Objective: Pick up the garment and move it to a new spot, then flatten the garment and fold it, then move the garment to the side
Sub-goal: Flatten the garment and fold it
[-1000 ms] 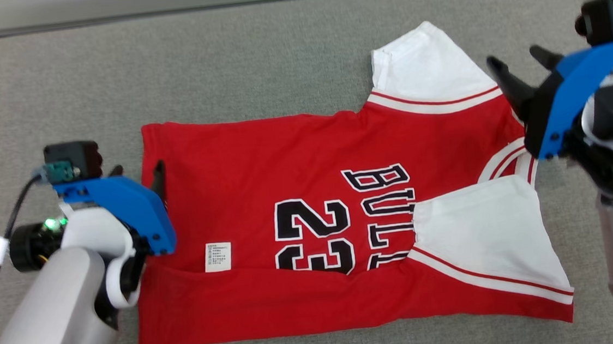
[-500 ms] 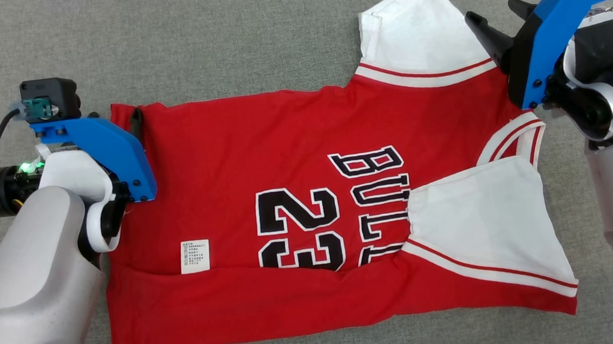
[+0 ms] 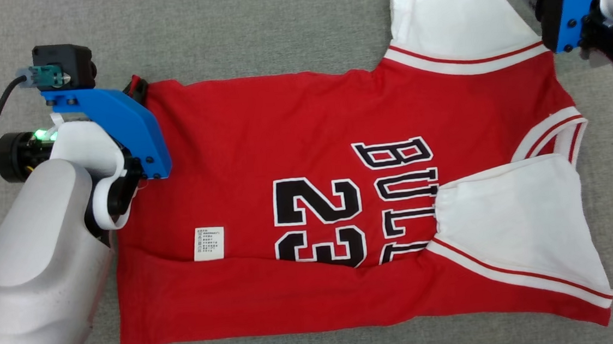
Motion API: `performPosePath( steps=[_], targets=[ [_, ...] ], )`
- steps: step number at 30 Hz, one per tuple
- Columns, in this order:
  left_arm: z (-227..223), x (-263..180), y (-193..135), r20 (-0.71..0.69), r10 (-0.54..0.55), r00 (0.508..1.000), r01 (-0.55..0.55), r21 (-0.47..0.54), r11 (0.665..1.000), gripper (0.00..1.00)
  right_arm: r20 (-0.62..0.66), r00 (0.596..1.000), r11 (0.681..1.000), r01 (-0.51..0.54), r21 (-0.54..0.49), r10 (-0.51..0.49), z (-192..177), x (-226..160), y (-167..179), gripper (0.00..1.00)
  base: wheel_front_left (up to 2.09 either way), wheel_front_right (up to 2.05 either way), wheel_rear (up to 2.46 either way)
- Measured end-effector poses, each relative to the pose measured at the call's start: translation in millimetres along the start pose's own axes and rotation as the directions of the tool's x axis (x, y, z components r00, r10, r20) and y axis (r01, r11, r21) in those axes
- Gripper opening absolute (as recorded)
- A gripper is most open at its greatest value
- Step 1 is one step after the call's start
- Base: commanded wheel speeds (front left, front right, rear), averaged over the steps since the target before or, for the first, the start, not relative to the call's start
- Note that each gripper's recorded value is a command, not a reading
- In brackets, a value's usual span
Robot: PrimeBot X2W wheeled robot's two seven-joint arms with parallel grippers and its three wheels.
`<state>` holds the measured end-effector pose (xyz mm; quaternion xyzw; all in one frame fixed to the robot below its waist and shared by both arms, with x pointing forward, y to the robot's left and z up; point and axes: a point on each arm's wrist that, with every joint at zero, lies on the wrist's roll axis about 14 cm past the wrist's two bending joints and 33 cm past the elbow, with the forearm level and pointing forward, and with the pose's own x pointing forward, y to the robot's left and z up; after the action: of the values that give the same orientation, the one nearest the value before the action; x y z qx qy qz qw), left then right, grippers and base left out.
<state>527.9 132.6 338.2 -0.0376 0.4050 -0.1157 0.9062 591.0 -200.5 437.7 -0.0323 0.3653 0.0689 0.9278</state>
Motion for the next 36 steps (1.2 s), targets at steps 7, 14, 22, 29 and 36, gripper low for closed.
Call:
performPosePath(
  steps=[7,14,22,29,36],
  targets=[
    [3,-1,-1,0.064,-0.019,0.998,0.020,-0.007,1.000,0.00,-0.073,0.997,1.000,0.001,0.026,0.001,-8,39,3,1.00,0.00,0.00,0.00],
    [2,-7,-3,0.103,-0.037,0.994,0.038,-0.007,0.999,0.00,-0.096,0.995,1.000,-0.026,-0.007,0.025,-10,72,24,1.00,0.00,0.00,0.00],
    [-1,-10,0,0.138,-0.033,0.990,0.036,-0.020,0.999,0.00,-0.152,0.988,0.998,-0.029,-0.050,0.021,-20,89,29,0.00,0.00,0.00,0.00],
    [7,-21,3,0.230,-0.028,0.973,0.033,-0.019,0.999,0.00,0.008,0.998,0.996,-0.060,-0.058,0.061,10,67,36,0.00,0.00,0.00,0.00],
    [12,-49,-24,0.327,-0.175,0.929,0.166,0.055,0.985,0.00,0.116,0.984,0.989,-0.128,-0.074,0.136,21,18,40,0.00,0.00,0.00,0.00]
  ],
)
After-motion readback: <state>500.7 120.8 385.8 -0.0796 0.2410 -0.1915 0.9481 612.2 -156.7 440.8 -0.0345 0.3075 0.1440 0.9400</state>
